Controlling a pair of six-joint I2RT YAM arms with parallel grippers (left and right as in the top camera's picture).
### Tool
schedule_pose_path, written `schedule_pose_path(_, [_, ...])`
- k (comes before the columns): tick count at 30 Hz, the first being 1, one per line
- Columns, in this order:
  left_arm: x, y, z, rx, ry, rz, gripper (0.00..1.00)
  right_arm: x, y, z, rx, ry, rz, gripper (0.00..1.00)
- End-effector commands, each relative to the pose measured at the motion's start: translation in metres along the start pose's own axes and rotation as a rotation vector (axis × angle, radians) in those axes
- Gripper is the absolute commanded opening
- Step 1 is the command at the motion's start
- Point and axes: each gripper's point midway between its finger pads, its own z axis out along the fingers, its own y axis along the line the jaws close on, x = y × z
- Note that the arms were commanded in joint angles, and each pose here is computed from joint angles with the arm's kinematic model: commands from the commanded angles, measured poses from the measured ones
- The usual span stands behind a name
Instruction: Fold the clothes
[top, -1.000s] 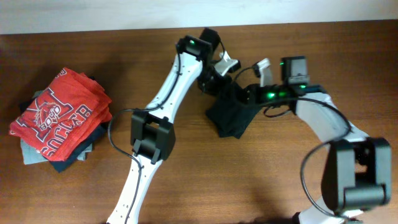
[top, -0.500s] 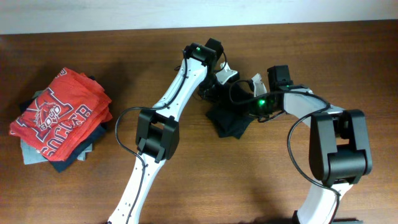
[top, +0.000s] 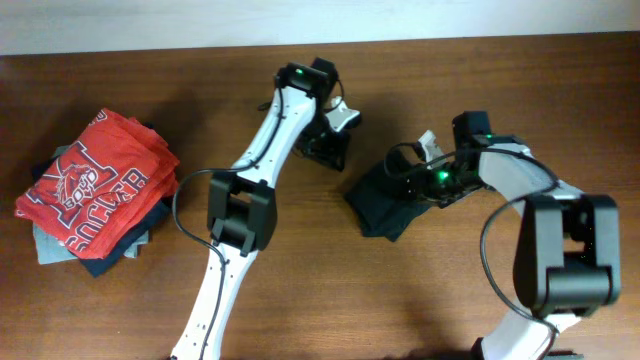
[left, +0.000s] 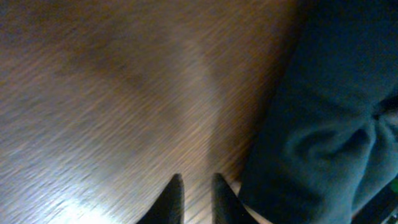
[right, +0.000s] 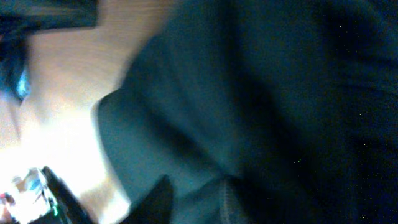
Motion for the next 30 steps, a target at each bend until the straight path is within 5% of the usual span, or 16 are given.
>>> schedule_pose_path(1, [-0.010, -0.012, -0.017, 0.082, -0.063, 0.010, 0.43, -0.003, 0.045, -0.029, -0.131, -0.076, -0.214, 0.47])
schedule_pose_path(3, [-0.014, -0.023, -0.020, 0.144, -0.085, 0.044, 0.57, -0.002, 0.056, -0.040, -0.137, -0.099, -0.246, 0.55])
schedule_pose_path(6, [-0.016, -0.038, -0.019, 0.207, -0.099, 0.107, 0.66, 0.000, 0.070, -0.056, -0.131, -0.134, -0.279, 0.63])
schedule_pose_path(17, [-0.005, -0.062, 0.034, 0.174, 0.013, 0.200, 0.76, 0.009, 0.090, -0.095, -0.036, -0.217, -0.319, 0.67])
schedule_pose_path(24, [0.010, -0.069, 0.075, 0.220, 0.105, 0.179, 0.75, 0.010, 0.090, -0.099, -0.022, -0.223, -0.323, 0.67])
schedule_pose_path(27, [0.013, -0.077, 0.080, 0.248, 0.120, 0.178, 0.65, 0.010, 0.090, -0.099, -0.021, -0.224, -0.323, 0.66])
schedule_pose_path(30, [0.012, -0.082, 0.081, 0.262, 0.117, 0.185, 0.45, 0.010, 0.090, -0.099, -0.021, -0.224, -0.323, 0.66])
